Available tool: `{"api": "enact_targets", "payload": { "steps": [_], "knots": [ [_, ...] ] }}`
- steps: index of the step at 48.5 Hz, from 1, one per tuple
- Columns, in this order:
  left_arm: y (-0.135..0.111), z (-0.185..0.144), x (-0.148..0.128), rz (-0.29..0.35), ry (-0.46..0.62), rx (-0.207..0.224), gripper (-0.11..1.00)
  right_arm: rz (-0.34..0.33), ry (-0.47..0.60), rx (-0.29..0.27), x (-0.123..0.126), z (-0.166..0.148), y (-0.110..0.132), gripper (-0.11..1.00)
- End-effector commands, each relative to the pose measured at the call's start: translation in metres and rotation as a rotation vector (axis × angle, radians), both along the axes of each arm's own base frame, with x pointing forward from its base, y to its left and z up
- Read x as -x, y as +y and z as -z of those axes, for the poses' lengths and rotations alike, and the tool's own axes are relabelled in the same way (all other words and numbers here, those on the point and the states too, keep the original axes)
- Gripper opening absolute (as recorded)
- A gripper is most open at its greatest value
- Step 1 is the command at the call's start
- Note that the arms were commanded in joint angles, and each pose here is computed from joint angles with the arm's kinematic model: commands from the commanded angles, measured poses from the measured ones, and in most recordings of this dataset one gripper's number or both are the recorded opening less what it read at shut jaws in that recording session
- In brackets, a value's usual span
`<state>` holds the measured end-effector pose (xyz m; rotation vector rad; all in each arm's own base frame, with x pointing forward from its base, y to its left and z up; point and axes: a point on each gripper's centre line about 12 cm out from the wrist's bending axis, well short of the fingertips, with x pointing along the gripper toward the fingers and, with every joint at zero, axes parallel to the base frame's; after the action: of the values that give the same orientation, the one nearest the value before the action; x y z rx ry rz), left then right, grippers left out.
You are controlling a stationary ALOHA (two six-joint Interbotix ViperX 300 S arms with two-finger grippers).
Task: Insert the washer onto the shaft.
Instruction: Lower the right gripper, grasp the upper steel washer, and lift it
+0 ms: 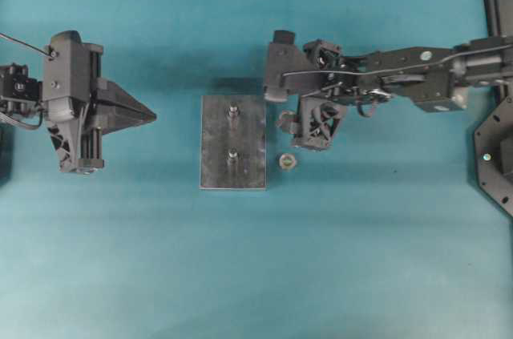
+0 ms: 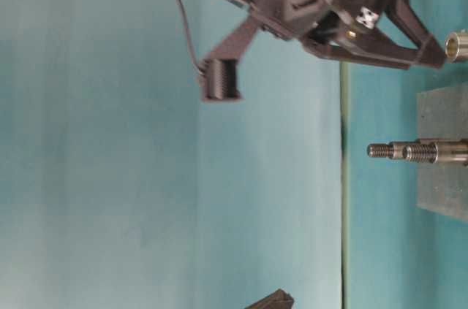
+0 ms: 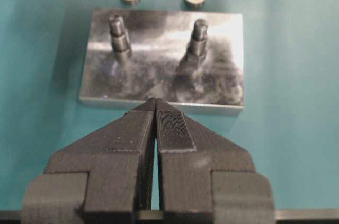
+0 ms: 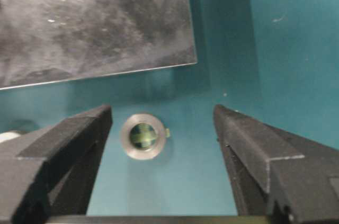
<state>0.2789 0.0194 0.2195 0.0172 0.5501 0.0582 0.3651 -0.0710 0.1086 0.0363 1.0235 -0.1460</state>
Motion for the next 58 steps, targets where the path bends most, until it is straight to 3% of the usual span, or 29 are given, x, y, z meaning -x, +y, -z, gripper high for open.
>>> {"api": "enact_targets", "payload": {
  "steps": [1, 34, 40, 52, 58],
  "knots": [
    [0.001, -0.010, -0.005, 0.000, -0.035, -0.008, 0.00, -0.008, -0.013, 0.011, -0.006, -0.007, -0.002, 0.81],
    [0.001, -0.005, -0.008, 0.012, -0.018, -0.026, 0.00, -0.026, 0.062, -0.003, -0.002, 0.014, 0.005, 0.76],
    [0.001, -0.004, -0.008, 0.014, -0.017, -0.026, 0.00, -0.026, 0.068, -0.005, -0.002, 0.015, 0.006, 0.68],
    [0.001, -0.004, -0.008, 0.011, -0.015, -0.025, 0.00, -0.029, 0.128, -0.016, 0.004, 0.018, 0.008, 0.36],
    [0.001, -0.003, -0.009, 0.011, -0.012, -0.024, 0.00, -0.019, 0.133, -0.021, 0.004, 0.016, 0.008, 0.33]
  ]
}}
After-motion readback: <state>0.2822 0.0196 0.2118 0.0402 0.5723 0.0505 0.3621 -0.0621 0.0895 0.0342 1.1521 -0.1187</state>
